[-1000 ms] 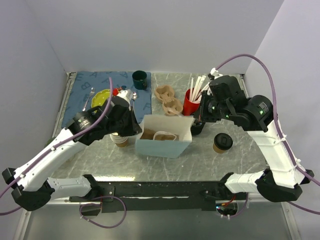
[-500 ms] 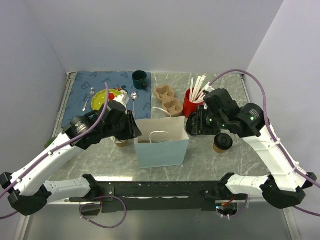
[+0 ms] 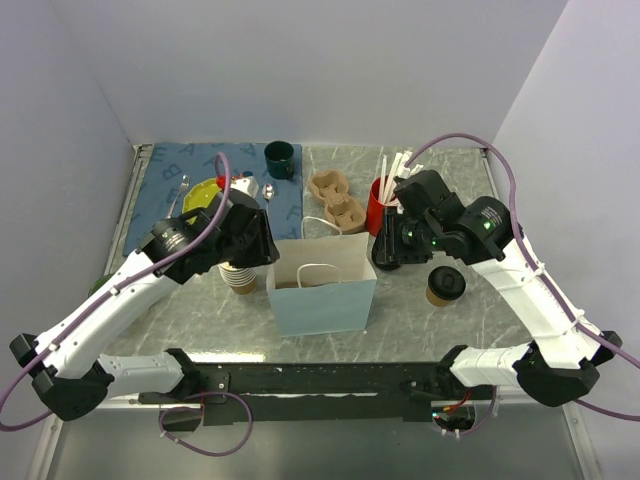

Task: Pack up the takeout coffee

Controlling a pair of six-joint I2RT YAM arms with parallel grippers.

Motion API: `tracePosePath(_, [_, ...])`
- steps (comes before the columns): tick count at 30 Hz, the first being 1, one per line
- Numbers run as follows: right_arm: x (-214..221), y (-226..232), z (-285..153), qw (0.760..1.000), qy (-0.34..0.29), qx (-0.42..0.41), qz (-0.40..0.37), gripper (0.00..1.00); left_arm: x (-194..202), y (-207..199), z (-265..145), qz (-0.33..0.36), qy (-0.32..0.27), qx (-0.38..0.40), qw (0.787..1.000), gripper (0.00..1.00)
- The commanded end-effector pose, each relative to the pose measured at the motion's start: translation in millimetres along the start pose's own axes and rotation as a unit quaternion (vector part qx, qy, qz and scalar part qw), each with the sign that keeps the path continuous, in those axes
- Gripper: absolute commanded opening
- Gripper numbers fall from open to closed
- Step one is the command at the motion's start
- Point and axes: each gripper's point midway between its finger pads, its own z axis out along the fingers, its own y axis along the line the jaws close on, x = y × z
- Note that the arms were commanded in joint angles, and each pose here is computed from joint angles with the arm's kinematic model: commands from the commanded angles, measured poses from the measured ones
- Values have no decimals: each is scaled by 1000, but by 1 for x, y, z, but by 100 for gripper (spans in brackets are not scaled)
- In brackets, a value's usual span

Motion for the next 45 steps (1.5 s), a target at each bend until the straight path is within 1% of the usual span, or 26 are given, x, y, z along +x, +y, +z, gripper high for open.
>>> tracePosePath(1, [-6,0,-12,1000,-26,-8,-7,43,-17,1,-1,14,-26,0,1000,43])
tracePosePath(4, [-8,-2,-13,1000,-30,-4,-8,42,-20,-1,-1,26,-31,7,999,31])
tracePosePath(5, [-7,-2,-13,1000,-29,-3,-8,42,-21,-2,-1,31,-33,10,999,20])
tracePosePath(7, [-6,-4,-13,999,-30,-1,-12,42,-26,-8,-7,43,-42,30,998,9])
tracePosePath(8, [-6,-7,-13,999,-32,5,-11,42,-26,-11,-9,47,-42,40,997,1])
tracePosePath(9, [-3,-11,-12,999,-28,14,-13,42,-27,-16,-10,50,-47,56,996,1])
tracePosePath(10, [-2,-16,-12,999,-28,24,-11,42,-24,-21,-16,57,-45,79,994,1])
tracePosePath(11, [-1,-23,-12,999,-29,39,-7,41,-18,-21,-14,62,-39,87,994,1])
tracePosePath(13, [-5,-48,-14,995,-42,95,13,41,-16,-31,-24,67,-49,135,987,1])
tracePosePath(14, [-8,-57,-16,992,-50,112,19,41,-11,-29,-22,70,-46,139,987,1])
tracePosePath(16, [-20,-76,-22,985,-77,148,41,42,-16,-31,-34,66,-74,162,982,1])
tracePosePath(18, [-24,-84,-24,983,-89,152,50,43,-11,-32,-37,71,-80,183,977,1])
tracePosePath(19, [-30,-91,-25,981,-99,156,63,43,-17,-38,-48,72,-105,207,970,1])
tracePosePath(21, [-29,-96,-25,980,-100,159,62,43,-15,-39,-50,82,-115,223,965,1])
tracePosePath(22, [-27,-97,-24,981,-95,160,59,43,-20,-41,-59,83,-133,237,959,1])
tracePosePath(24, [-19,-102,-19,981,-78,169,59,44,-18,-42,-62,90,-142,249,954,1])
tracePosePath(28, [-2,-102,-9,984,-60,151,66,45,-16,-48,-80,89,-170,301,934,1])
tracePosePath(31, [9,-103,-1,986,-49,146,70,45,-5,-45,-76,86,-168,314,931,1])
tracePosePath(32, [13,-104,2,985,-42,148,76,45,-1,-42,-72,87,-162,311,933,1])
tracePosePath(37, [21,-105,9,984,-30,149,92,47,10,-36,-68,120,-151,306,932,1])
tracePosePath(43, [25,-108,22,981,-19,160,108,56,7,-35,-70,162,-160,299,927,1])
tracePosePath(45, [27,-111,28,980,-15,164,110,59,8,-35,-64,183,-157,294,925,1])
